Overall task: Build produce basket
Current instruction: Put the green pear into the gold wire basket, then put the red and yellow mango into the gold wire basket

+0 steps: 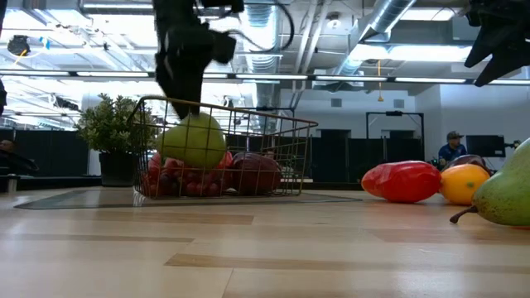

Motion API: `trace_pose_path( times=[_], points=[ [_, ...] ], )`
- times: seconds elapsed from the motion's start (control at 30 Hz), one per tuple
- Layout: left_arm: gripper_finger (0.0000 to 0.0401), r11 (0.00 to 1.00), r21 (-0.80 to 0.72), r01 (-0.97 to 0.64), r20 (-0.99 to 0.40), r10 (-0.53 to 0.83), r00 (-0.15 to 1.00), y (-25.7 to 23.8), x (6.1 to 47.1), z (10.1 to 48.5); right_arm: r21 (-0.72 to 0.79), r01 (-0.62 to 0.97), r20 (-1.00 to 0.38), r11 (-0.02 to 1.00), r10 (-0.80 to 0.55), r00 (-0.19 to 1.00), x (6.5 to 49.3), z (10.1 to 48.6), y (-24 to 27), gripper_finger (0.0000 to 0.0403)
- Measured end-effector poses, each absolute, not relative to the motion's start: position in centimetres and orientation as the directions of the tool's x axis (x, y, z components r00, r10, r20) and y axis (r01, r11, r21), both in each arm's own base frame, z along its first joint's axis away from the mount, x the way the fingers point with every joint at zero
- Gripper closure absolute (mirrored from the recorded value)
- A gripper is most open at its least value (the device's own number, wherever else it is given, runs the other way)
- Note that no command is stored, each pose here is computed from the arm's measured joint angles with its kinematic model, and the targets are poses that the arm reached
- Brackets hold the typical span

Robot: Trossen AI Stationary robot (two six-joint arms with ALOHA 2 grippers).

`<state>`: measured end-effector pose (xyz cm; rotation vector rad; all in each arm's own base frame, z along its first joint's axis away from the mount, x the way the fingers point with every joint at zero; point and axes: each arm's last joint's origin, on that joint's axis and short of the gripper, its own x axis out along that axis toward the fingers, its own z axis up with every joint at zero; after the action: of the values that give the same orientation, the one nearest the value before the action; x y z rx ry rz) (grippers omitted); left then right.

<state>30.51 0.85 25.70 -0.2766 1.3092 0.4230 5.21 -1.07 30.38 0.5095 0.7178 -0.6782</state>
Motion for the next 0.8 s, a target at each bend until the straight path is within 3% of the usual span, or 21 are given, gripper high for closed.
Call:
trace_pose_path(
  times=[0.13,0.3,0.43,0.5,0.8],
  points=[
    [0.0001,0.897,0.048,-0.439,-0.951,0.176,0.256,0.9,31.0,29.4,0.192,0.712,-0.735,0.676,-0.382,0.561,5.2,30.4,-1.1,0.0017],
    [0.0001,0.896,0.007,-0.444,-0.827,0.254,0.501,1.3,32.9,34.2,0.192,0.712,-0.735,0.676,-0.382,0.561,5.2,30.4,-1.1,0.0017],
    [0.0001,0.900,-0.082,-0.428,-0.678,0.265,0.686,2.0,34.8,35.7,0.192,0.712,-0.735,0.676,-0.382,0.561,5.2,30.4,-1.1,0.0017],
    [0.0001,0.907,-0.090,-0.411,-0.614,0.274,0.740,2.4,36.3,35.7,0.192,0.712,-0.735,0.676,-0.381,0.561,5.2,30.4,-1.1,0.0017],
    [0.0003,0.956,0.029,-0.291,-0.575,0.254,0.778,3.7,44.0,30.7,0.192,0.711,-0.737,0.676,-0.380,0.560,5.2,30.4,-1.1,0.0017]
  ],
)
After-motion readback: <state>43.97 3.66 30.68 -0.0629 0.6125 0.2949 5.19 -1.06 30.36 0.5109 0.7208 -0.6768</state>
